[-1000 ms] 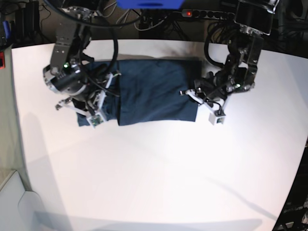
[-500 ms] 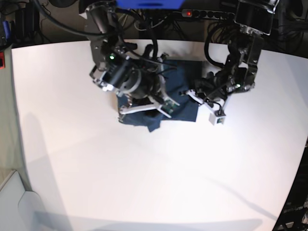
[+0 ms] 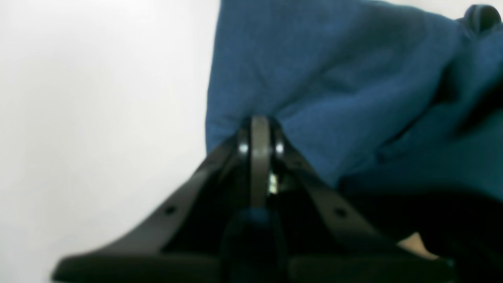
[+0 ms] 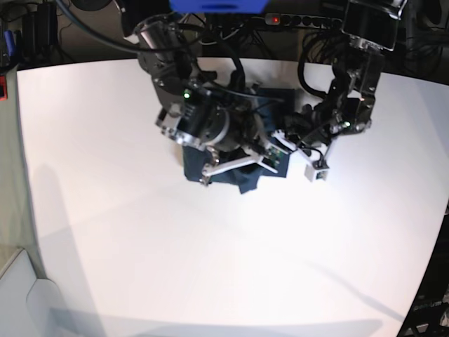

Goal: Layout the t-shirt on the table in an organized manner, then fold the t-shirt properly
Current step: 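Fold the held end over the shirt toward the left gripper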

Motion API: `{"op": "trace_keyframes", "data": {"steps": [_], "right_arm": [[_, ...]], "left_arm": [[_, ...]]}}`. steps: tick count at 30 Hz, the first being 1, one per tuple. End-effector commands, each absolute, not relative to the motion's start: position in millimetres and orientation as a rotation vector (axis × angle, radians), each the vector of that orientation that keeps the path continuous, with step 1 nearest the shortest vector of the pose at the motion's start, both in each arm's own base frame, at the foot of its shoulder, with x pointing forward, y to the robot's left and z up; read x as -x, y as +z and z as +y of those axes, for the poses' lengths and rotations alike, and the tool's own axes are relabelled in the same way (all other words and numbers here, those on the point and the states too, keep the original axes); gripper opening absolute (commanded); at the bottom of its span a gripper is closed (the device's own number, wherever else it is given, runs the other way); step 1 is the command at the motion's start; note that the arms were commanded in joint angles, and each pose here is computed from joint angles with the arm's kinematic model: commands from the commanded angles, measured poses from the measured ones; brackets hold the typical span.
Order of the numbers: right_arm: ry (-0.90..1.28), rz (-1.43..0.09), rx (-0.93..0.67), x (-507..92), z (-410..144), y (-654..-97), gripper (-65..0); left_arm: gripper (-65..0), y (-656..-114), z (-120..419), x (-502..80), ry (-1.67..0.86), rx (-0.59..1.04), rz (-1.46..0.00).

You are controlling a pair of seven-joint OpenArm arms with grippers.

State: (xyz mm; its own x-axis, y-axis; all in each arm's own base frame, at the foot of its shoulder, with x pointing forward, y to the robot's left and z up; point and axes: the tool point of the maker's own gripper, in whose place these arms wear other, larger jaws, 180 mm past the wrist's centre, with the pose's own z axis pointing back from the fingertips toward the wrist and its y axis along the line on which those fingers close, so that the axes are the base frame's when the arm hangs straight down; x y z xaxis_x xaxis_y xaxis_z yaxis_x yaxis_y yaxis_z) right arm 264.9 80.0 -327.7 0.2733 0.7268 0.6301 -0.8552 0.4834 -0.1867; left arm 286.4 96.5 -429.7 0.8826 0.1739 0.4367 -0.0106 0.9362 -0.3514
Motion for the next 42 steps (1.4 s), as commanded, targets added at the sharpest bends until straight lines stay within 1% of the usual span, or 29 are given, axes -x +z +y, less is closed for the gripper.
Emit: {"op": "trace_keyframes", "data": {"steps": [1,5,12,19,31,37,42], "right_arm": [[1.072,-0.788,-0.268,-267.4,95.2,-315.2,-65.0],[1.067,-0.781,-0.309,-262.3,101.6,-324.6,-65.0],[1.062,-0.789,-0.310,-265.1,101.1,-323.8,-65.0],[1.054,-0.793,-0.302,-268.9,97.8,-322.9,-65.0],[1.057,-0.801,-0.291,-276.3,97.4,-320.1,-65.0],[1.072,-0.762,-0.297,-285.2,101.3,-335.2,-65.0],[1.105,-0.777,-0.321,-279.6,113.1,-333.2,-65.0]], "left_arm": [[-64.8,-425.2,100.7,-289.2,0.109,0.336,-0.486],[-64.8,-416.6,97.6,-292.8,0.102,0.345,-0.510],[-64.8,-386.9,88.4,-302.1,0.073,0.376,-0.594],[-64.8,-360.6,111.0,-305.8,0.161,0.376,-0.680],[-64.8,-397.3,187.5,-260.3,0.318,0.235,-0.588],[-64.8,-398.1,208.6,-252.1,0.366,0.201,-0.588],[-64.8,-402.4,214.5,-243.6,0.381,0.188,-0.574]]}}
